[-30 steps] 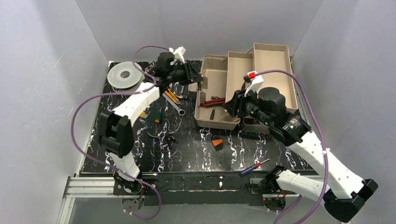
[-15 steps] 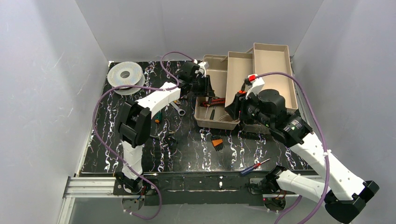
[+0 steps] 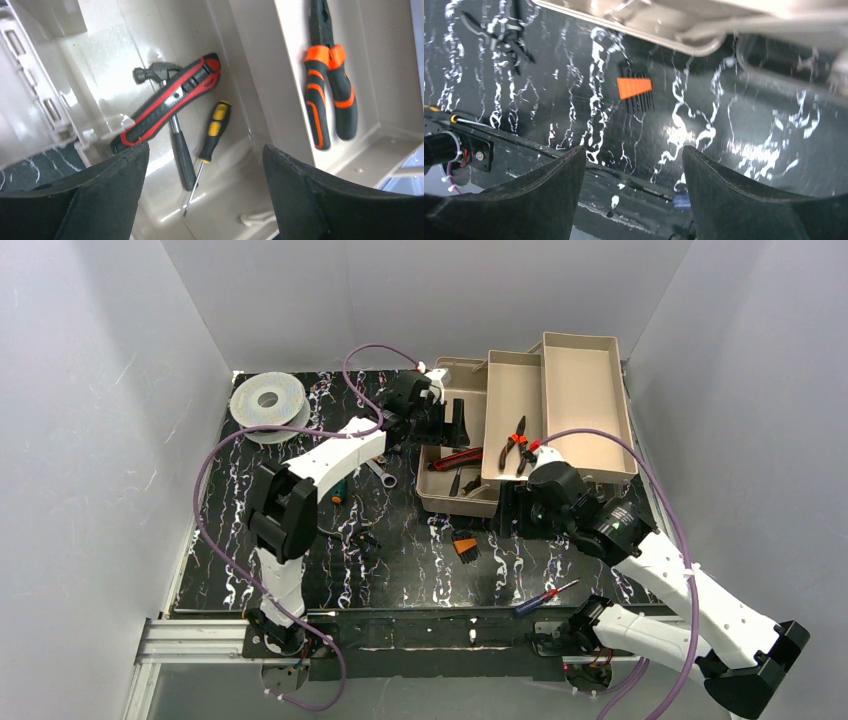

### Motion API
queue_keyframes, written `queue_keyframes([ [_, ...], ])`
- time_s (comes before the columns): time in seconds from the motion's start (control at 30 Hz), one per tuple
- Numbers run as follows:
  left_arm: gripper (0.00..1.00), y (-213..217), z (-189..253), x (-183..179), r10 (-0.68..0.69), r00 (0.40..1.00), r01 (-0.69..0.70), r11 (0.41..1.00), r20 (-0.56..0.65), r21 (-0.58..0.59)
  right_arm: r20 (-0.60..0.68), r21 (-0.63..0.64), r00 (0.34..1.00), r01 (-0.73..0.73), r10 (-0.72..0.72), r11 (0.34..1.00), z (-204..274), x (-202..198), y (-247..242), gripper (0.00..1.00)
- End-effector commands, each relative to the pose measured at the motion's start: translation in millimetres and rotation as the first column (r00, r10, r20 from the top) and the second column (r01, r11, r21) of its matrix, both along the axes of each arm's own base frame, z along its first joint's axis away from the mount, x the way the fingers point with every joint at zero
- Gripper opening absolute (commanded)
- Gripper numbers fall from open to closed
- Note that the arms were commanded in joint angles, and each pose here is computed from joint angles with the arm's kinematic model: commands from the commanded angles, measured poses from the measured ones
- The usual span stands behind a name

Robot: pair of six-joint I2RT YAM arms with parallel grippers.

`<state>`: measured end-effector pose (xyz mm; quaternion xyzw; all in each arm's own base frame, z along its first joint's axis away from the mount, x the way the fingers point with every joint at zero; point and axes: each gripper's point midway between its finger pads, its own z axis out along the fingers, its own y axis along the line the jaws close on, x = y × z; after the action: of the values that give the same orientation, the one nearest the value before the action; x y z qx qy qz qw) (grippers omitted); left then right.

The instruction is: Pack the tool kit

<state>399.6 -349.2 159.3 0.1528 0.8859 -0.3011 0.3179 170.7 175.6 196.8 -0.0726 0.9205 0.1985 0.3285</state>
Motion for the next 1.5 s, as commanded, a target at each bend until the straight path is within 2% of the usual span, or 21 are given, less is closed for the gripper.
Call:
queue_keyframes([
  [0.0,0.91,12.6,65.7,-21.7,0.028,0.989,-0.022,0.999,0.143,-0.049,-0.141,-0.094,0.953,0.257,-0.268,0.962,-40.7,-18.8,-32.2,0.78],
  [0.07,0.98,21.3,70.8,-33.2,0.055,0.987,-0.046,0.997,0.153,-0.063,-0.162,-0.106,0.929,0.320,-0.334,0.942,-50.5,-22.4,-37.2,0.78],
  [0.13,0.98,33.3,75.4,-46.6,0.081,0.982,-0.069,0.995,0.170,-0.074,-0.165,-0.139,0.888,0.409,-0.428,0.902,-57.8,-25.3,-49.0,0.78],
  [0.27,0.98,62.9,75.1,-74.1,0.127,0.974,-0.116,0.991,0.189,-0.069,-0.167,-0.223,0.739,0.616,-0.652,0.755,-73.3,-33.5,-79.1,0.79],
  [0.37,0.98,84.8,77.0,-93.7,0.167,0.966,-0.155,0.985,0.197,-0.075,-0.189,-0.282,0.660,0.673,-0.727,0.684,-86.2,-43.6,-88.0,0.80],
  [0.5,0.98,102.3,67.7,-115.1,0.203,0.966,-0.191,0.978,0.161,-0.084,-0.242,-0.342,0.593,0.689,-0.768,0.640,-122.5,-58.0,-90.0,0.85],
  [0.63,0.98,108.1,54.4,-130.6,0.193,0.973,-0.182,0.979,0.130,-0.089,-0.307,-0.373,0.524,0.702,-0.794,0.607,-148.5,-72.2,-87.3,0.84],
  [0.73,0.98,115.1,42.6,-136.9,0.202,0.973,-0.195,0.978,0.111,-0.066,-0.336,-0.386,0.511,0.692,-0.791,0.610,-157.6,-76.9,-84.6,0.83],
  [0.83,0.98,122.5,35.3,-140.4,0.217,0.970,-0.213,0.976,0.106,-0.043,-0.342,-0.398,0.478,0.706,-0.809,0.586,-162.2,-79.4,-84.7,0.83],
  [1.0,0.98,142.5,30.2,-142.1,0.266,0.955,-0.270,0.963,0.133,0.018,-0.382,-0.372,0.409,0.753,-0.829,0.543,-179.1,-80.6,-77.7,0.76],
  [1.13,0.98,153.2,26.7,-145.3,0.278,0.948,-0.288,0.957,0.154,0.044,-0.356,-0.360,0.411,0.769,-0.840,0.529,-177.8,-71.8,-77.0,0.71],
  [1.23,0.98,153.4,23.8,-147.8,0.266,0.952,-0.276,0.960,0.150,0.051,-0.346,-0.383,0.401,0.765,-0.848,0.518,-177.3,-71.4,-76.6,0.60],
  [1.27,0.98,153.7,23.2,-148.0,0.266,0.952,-0.276,0.960,0.149,0.053,-0.345,-0.392,0.397,0.763,-0.850,0.515,-177.5,-72.0,-76.7,0.51],
  [1.33,0.98,153.9,22.3,-147.9,0.267,0.952,-0.278,0.959,0.148,0.056,-0.346,-0.399,0.393,0.761,-0.852,0.512,-177.4,-72.5,-76.2,0.25],
  [1.4,0.98,153.8,21.6,-147.6,0.268,0.952,-0.279,0.959,0.147,0.056,-0.349,-0.389,0.395,0.764,-0.850,0.515,-176.7,-71.6,-75.2,0.11],
  [1.47,0.98,154.3,21.9,-147.0,0.271,0.951,-0.282,0.958,0.148,0.058,-0.351,-0.375,0.400,0.769,-0.847,0.518,-174.8,-70.2,-74.8,0.02],
])
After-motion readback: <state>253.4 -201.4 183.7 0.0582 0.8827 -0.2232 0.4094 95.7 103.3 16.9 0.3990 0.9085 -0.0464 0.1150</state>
